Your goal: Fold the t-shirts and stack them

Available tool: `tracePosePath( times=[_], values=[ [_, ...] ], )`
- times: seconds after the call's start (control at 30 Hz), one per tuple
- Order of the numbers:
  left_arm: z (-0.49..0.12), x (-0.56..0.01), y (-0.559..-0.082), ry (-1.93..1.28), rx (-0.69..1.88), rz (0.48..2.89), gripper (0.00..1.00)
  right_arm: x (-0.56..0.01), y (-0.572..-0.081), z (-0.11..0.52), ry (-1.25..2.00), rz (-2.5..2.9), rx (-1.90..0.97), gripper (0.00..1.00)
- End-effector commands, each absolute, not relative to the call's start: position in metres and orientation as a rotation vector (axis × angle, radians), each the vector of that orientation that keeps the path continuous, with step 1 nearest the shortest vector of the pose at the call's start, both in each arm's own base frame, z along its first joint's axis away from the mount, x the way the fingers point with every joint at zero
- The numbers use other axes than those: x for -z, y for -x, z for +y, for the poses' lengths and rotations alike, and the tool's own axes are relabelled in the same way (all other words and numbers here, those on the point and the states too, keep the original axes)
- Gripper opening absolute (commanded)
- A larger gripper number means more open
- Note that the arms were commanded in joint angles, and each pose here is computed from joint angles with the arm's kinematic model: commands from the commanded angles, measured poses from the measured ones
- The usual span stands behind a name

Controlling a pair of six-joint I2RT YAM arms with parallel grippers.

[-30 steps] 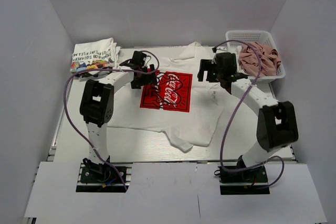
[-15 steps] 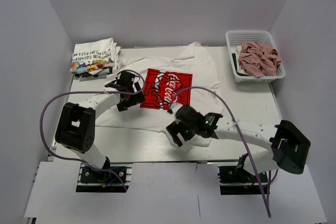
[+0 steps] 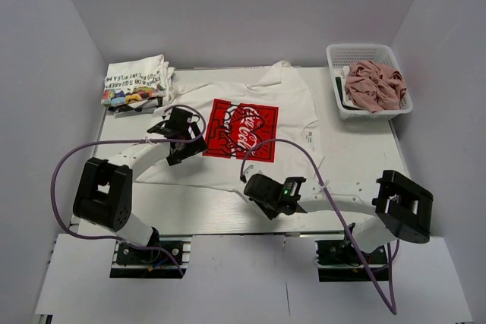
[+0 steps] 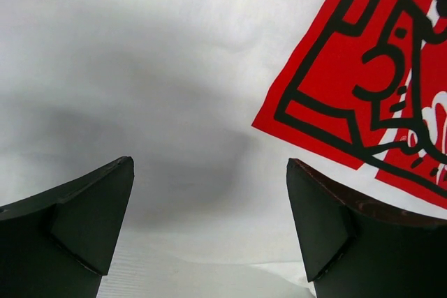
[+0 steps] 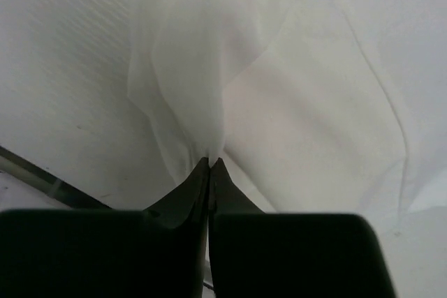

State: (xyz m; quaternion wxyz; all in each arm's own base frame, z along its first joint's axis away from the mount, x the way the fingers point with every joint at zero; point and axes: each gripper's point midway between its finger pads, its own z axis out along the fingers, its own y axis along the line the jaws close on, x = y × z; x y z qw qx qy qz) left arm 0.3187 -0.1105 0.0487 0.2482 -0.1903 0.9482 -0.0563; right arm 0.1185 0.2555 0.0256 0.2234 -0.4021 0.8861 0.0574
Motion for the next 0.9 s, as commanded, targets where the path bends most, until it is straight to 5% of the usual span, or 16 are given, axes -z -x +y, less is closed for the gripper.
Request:
tracePosePath(
  times=[0.0,0.3,0.87],
  values=[
    [-0.108,-0.069,-0.330,0.537,0.165,2.499,1.00,-0.064,-0.139,0.262,0.947,2.382,-0.140,0.00],
    [-0.108,-0.080,-0.357,0.545,0.124,2.483,1.00,-0.121,-0.201,0.256,0.696,2.324,-0.109,0.00],
    [-0.093,-0.137,-0.437,0.573,-0.041,2.377,1.00,-0.109,-0.440,0.251,0.938,2.196,0.045,0.00]
  ],
)
